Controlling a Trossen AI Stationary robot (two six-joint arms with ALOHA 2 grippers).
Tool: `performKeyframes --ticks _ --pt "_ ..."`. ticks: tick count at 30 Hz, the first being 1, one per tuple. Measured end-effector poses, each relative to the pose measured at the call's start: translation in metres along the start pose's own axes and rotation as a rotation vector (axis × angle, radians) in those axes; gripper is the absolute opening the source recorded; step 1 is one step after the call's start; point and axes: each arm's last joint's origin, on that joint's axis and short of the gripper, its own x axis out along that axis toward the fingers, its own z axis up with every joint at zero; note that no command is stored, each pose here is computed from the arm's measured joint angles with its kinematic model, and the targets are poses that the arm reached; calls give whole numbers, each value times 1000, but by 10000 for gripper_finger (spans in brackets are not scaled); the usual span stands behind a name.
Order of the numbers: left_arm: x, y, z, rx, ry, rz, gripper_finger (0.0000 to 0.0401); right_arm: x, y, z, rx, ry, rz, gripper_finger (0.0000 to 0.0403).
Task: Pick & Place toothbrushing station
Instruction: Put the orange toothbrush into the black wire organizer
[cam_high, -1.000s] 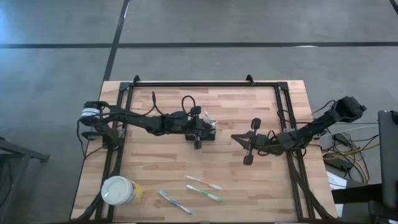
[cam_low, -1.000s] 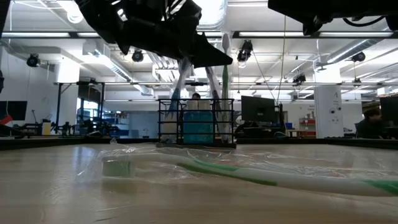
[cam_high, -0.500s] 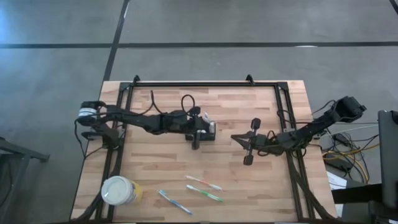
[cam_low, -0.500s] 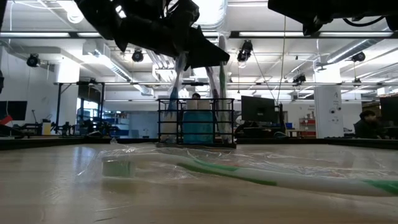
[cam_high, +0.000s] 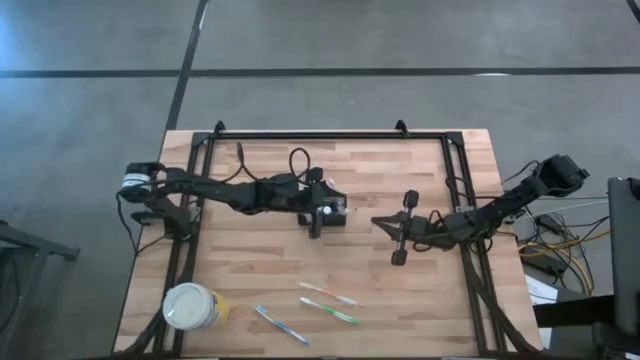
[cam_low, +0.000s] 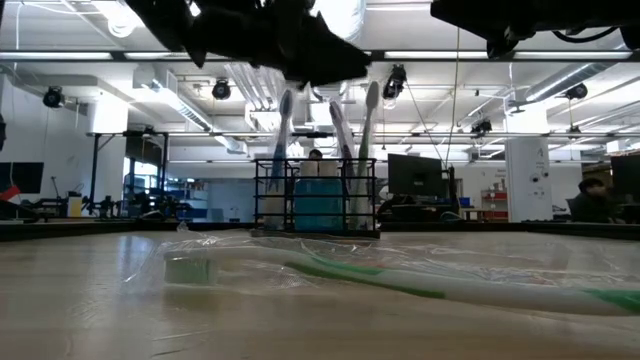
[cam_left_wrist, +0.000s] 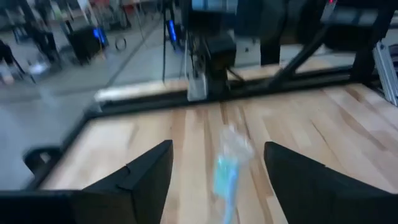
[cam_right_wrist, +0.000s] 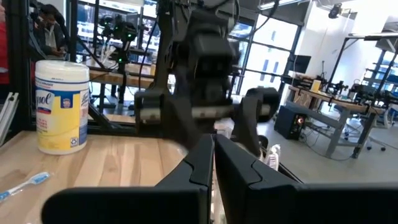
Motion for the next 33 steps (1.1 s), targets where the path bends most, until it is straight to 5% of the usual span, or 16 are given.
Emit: performKeyframes --ticks 6,14,23,33 --pt "-39 5 43 51 -111 16 257 0 0 0 1 3 1 13" --pt "-149 9 81 72 -28 14 210 -1 0 -2 17 7 2 13" --pt "-221 -4 12 -49 -88 29 14 -1 0 -2 52 6 5 13" --pt "-240 -18 -76 -135 -239 45 6 -1 1 -4 43 17 29 13"
